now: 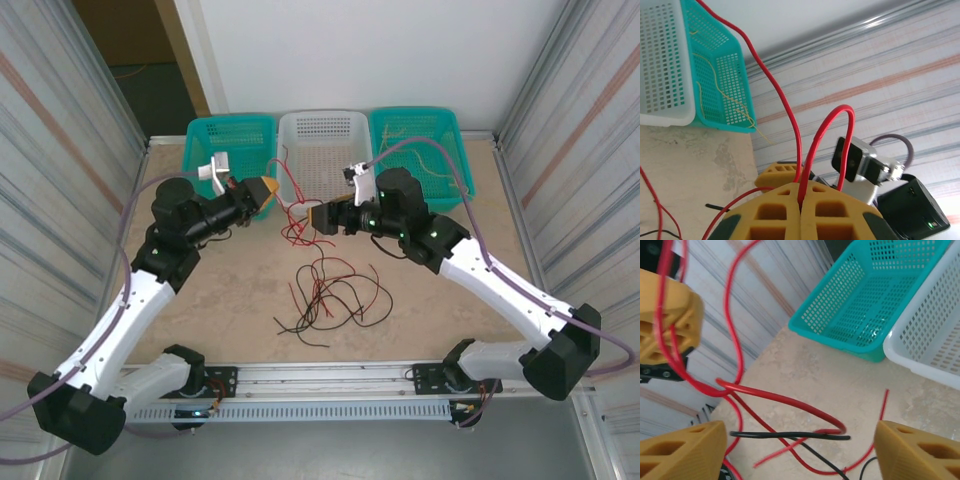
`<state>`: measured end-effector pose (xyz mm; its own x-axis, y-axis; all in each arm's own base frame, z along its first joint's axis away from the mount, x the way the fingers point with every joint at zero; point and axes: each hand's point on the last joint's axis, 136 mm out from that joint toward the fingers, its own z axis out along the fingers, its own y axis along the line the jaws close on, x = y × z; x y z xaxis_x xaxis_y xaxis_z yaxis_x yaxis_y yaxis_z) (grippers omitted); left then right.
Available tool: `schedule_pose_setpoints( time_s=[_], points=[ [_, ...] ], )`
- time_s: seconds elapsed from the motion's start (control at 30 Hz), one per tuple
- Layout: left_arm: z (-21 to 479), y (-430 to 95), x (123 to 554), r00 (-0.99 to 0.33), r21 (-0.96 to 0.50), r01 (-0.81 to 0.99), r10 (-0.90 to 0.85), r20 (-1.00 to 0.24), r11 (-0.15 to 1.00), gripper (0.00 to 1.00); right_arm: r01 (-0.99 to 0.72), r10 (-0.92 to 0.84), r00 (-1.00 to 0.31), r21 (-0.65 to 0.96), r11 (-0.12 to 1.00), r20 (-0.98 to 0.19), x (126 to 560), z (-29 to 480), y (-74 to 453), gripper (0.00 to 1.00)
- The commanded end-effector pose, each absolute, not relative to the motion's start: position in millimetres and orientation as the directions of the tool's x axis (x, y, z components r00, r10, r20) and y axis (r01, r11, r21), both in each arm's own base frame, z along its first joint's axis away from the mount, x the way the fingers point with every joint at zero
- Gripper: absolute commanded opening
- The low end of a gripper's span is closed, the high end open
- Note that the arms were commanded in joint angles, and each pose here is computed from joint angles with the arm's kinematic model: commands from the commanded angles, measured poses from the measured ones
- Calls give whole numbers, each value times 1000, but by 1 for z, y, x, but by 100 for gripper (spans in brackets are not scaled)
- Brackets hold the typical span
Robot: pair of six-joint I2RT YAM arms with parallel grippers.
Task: Untangle the cables
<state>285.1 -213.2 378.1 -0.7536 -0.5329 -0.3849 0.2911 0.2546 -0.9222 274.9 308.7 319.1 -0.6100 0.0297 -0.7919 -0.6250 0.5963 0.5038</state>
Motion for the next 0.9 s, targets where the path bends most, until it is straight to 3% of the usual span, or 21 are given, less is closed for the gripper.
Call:
schedule_pose_setpoints(
  time_s=[0.0, 0.27, 0.37, 0.6, 0.73, 0.87],
  points=[
    [402, -216, 277, -751, -897, 367, -490, -442, 247, 0, -653, -46, -577, 427, 625, -815, 278, 318, 310, 72],
    [401, -224, 275, -789, -902, 355, -438, -431, 247, 0, -658, -71, -536, 363, 660, -841, 286, 326, 307, 70],
    [396, -226, 277, -805, -908, 335, -424, -415, 254, 0, -658, -66, -524, 354, 665, -849, 289, 329, 307, 65],
    [395, -233, 276, -839, -919, 319, -382, -387, 229, 0, -671, -71, -517, 353, 652, -853, 293, 329, 315, 33],
    [396, -232, 276, -831, -911, 330, -380, -405, 249, 0, -667, -71, -516, 348, 659, -854, 295, 327, 315, 2],
    [398, -225, 276, -803, -889, 344, -395, -446, 303, 0, -607, -34, -524, 345, 716, -851, 305, 324, 299, 0]
  ],
)
